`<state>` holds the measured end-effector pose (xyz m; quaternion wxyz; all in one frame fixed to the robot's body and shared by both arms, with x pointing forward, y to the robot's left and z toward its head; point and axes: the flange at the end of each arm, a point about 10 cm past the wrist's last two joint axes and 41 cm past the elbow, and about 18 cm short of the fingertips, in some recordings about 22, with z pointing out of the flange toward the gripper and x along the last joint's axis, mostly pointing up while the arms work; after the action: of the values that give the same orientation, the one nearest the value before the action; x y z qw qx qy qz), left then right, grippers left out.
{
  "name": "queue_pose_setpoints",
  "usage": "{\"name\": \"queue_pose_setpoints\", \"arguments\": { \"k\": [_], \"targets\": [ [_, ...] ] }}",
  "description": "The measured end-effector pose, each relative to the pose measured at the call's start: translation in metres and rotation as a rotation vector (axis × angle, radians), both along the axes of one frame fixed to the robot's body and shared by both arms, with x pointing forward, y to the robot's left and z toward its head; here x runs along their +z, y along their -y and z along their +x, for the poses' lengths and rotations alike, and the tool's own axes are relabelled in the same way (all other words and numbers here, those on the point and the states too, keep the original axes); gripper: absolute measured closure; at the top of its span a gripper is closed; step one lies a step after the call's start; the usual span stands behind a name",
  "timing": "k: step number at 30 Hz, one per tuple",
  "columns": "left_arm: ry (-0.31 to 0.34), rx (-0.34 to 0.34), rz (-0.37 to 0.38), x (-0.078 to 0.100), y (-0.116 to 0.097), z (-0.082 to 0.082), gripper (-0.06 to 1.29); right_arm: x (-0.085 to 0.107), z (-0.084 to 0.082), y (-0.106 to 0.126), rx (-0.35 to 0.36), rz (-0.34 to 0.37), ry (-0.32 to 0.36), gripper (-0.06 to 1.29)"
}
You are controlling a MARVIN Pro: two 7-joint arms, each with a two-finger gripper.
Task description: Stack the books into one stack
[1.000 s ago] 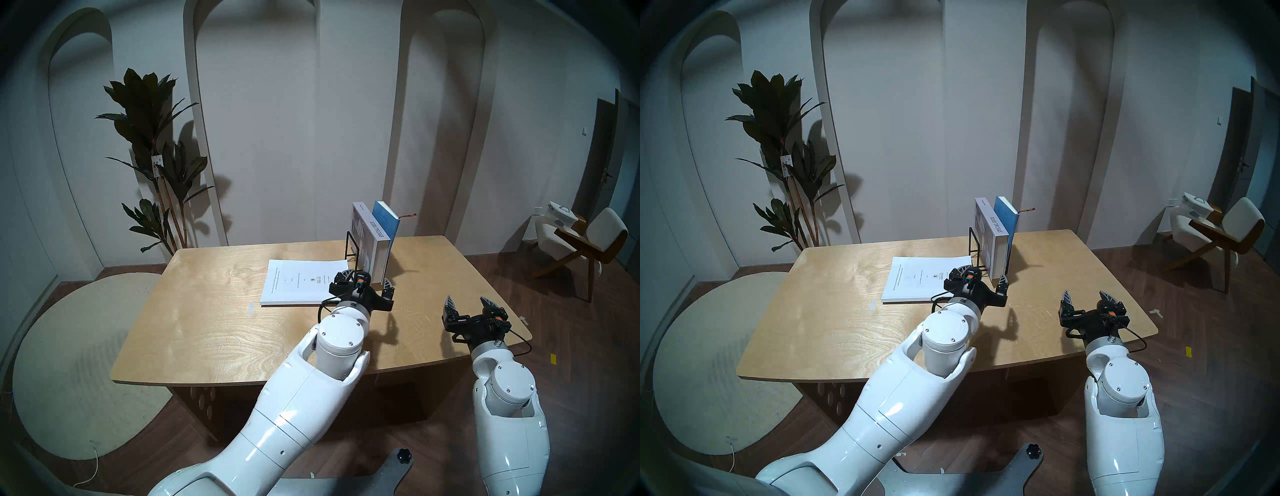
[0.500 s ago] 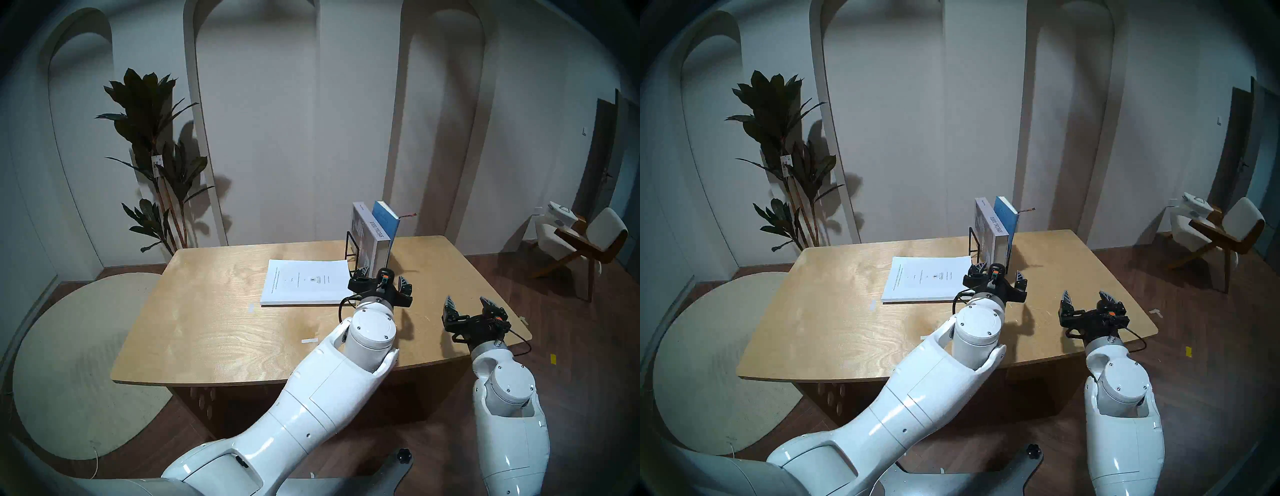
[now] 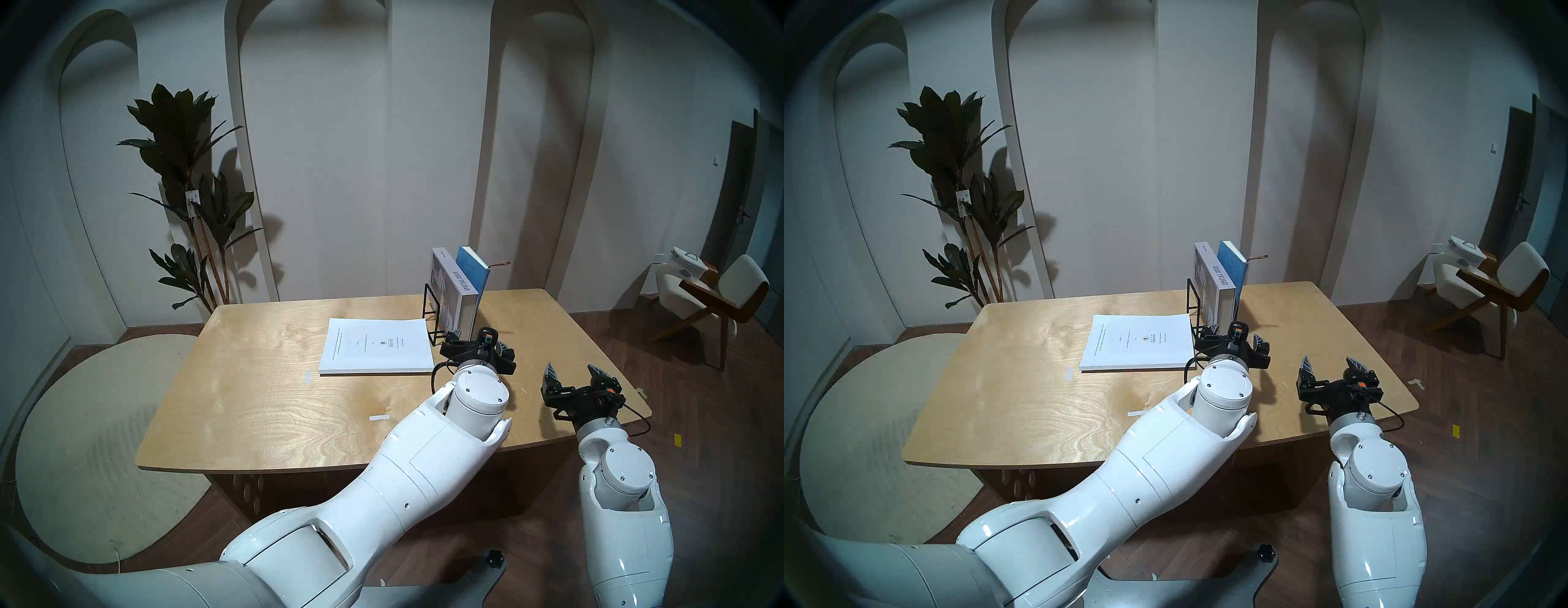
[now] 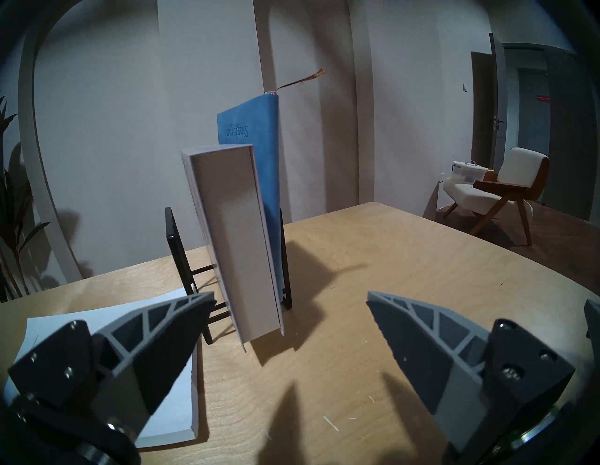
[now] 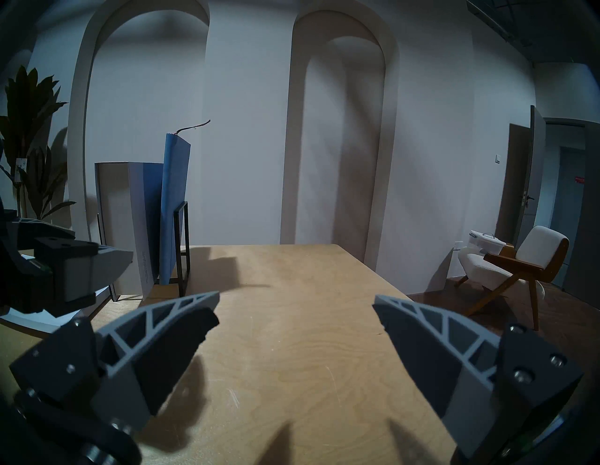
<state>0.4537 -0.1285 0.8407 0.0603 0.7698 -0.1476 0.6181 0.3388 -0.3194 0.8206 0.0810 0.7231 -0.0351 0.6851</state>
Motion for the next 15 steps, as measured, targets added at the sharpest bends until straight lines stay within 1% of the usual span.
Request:
{"name": "queue_pose_setpoints", "arguments": {
  "k": [3, 9, 15],
  "targets": [
    [-0.015, 0.025, -0.016, 0.003, 0.002, 0.006, -0.01, 0.000, 0.000, 0.000, 0.000, 0.000, 0.000, -0.04],
    [-0.060, 0.122, -0.045, 0.009, 0.002, 0.022, -0.01, 0.000, 0.000, 0.000, 0.000, 0.002, -0.001, -0.04],
    [-0.126, 0.215, -0.085, 0.007, 0.002, 0.034, -0.01, 0.000, 0.001, 0.000, 0.000, 0.001, 0.000, -0.04]
  ]
}}
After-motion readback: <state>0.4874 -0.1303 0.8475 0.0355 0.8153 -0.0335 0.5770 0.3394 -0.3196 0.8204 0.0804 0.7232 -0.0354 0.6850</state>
